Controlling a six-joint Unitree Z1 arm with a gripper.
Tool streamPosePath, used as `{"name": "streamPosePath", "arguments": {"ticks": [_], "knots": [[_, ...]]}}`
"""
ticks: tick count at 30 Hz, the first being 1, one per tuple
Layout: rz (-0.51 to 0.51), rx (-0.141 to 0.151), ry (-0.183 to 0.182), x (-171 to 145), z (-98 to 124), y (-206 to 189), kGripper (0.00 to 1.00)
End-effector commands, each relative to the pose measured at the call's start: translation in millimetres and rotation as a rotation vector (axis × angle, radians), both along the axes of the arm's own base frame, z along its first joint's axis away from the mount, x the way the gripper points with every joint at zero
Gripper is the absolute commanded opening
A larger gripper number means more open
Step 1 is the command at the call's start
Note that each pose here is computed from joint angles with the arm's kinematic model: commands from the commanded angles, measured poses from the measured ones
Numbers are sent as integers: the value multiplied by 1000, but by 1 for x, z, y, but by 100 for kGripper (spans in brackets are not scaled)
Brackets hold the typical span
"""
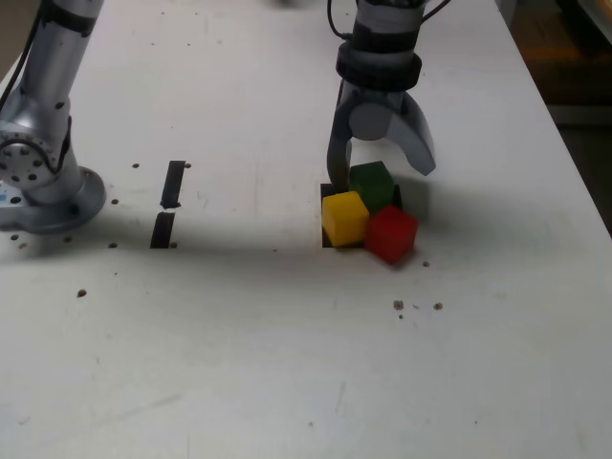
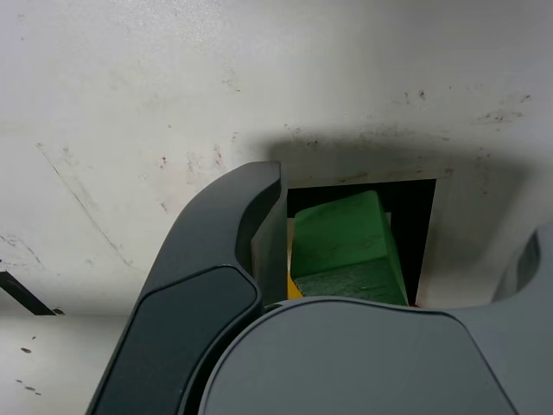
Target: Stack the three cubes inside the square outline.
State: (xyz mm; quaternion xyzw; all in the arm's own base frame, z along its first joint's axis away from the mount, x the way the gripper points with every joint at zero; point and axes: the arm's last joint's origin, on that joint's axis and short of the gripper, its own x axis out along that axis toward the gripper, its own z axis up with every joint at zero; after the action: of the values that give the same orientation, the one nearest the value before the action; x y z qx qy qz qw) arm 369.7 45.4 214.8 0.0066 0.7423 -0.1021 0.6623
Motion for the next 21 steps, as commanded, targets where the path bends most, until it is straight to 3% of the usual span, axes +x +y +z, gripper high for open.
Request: {"name": "streamPosePath", "arguments": {"ticks": [1,6,15,18,21], "knots": [[2,-6,7,0,-4,0,86],[8,-15,17,0,-9,0,74],[-6,-28,-3,4,-8,0,23],[-14,-31,-3,3,-6,0,17],[-12,-13,3,-1,2,0,14]]}}
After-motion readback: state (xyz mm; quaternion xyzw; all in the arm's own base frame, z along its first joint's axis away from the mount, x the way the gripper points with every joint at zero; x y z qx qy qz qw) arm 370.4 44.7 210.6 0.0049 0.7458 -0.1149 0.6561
